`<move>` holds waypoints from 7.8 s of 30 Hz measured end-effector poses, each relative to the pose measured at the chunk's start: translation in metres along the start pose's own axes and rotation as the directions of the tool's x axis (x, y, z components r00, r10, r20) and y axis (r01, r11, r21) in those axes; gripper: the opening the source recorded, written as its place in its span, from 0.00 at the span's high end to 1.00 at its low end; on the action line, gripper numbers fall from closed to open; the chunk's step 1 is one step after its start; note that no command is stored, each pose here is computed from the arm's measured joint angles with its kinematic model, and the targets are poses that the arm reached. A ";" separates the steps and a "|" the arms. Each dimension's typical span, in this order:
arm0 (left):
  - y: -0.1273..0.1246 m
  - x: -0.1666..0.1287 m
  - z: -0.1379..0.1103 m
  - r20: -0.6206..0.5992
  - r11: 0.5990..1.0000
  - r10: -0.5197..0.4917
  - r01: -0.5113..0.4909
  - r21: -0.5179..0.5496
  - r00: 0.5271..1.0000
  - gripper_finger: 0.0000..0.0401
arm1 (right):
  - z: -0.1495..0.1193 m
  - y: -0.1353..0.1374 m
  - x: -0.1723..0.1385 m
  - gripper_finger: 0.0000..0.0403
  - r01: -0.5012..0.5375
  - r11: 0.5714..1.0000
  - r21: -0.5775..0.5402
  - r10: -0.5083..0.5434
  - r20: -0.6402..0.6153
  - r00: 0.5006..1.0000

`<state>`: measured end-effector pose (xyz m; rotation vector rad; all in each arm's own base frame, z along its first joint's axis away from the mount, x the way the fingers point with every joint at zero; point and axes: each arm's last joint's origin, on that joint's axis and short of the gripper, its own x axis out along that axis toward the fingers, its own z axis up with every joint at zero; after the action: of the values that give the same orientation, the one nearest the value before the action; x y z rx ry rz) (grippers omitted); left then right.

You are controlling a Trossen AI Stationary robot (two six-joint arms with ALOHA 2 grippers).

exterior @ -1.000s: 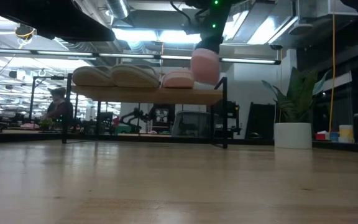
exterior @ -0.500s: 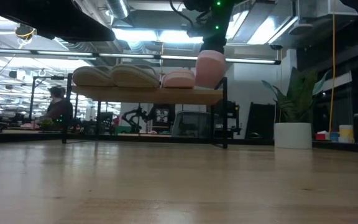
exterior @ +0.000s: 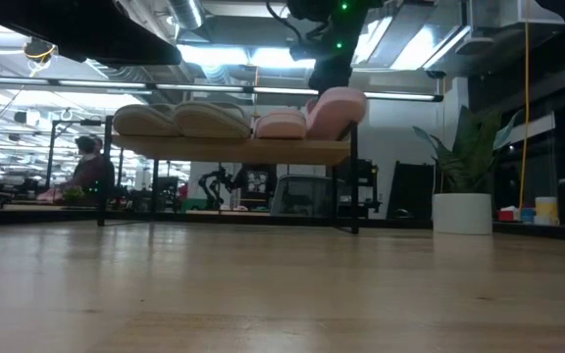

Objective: Pick and place slides into the shelf
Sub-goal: Put the pink slipper on the shelf, then return to Home Position

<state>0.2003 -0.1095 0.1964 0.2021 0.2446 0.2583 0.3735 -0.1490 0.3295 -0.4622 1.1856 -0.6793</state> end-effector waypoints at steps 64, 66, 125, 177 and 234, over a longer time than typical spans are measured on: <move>-0.001 0.000 0.000 -0.001 0.999 -0.042 0.042 0.000 0.999 0.92 | 0.010 0.004 -0.032 0.95 -0.069 0.997 0.017 0.068 0.060 0.996; -0.001 0.000 0.000 -0.001 0.999 -0.042 0.042 0.000 0.999 0.92 | 0.010 0.003 -0.032 0.96 -0.068 0.998 0.014 0.067 0.060 0.996; -0.001 0.000 0.000 0.000 0.999 -0.042 0.042 0.000 0.999 0.92 | 0.025 0.019 -0.018 0.41 -0.194 0.981 0.004 0.192 0.119 0.974; -0.006 -0.005 0.000 0.006 0.997 -0.070 0.070 0.008 0.997 0.92 | 0.019 0.097 -0.136 0.67 -0.223 0.975 -0.028 0.224 0.083 0.971; 0.087 -0.045 0.055 0.206 0.986 0.052 -0.018 -0.166 0.977 0.92 | -0.181 0.143 -0.115 0.85 -0.560 0.788 -0.257 0.460 0.850 0.257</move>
<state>0.1530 -0.0486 0.2780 0.0699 0.0097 0.2887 0.2107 0.0373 0.2563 -0.2359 0.1894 0.1590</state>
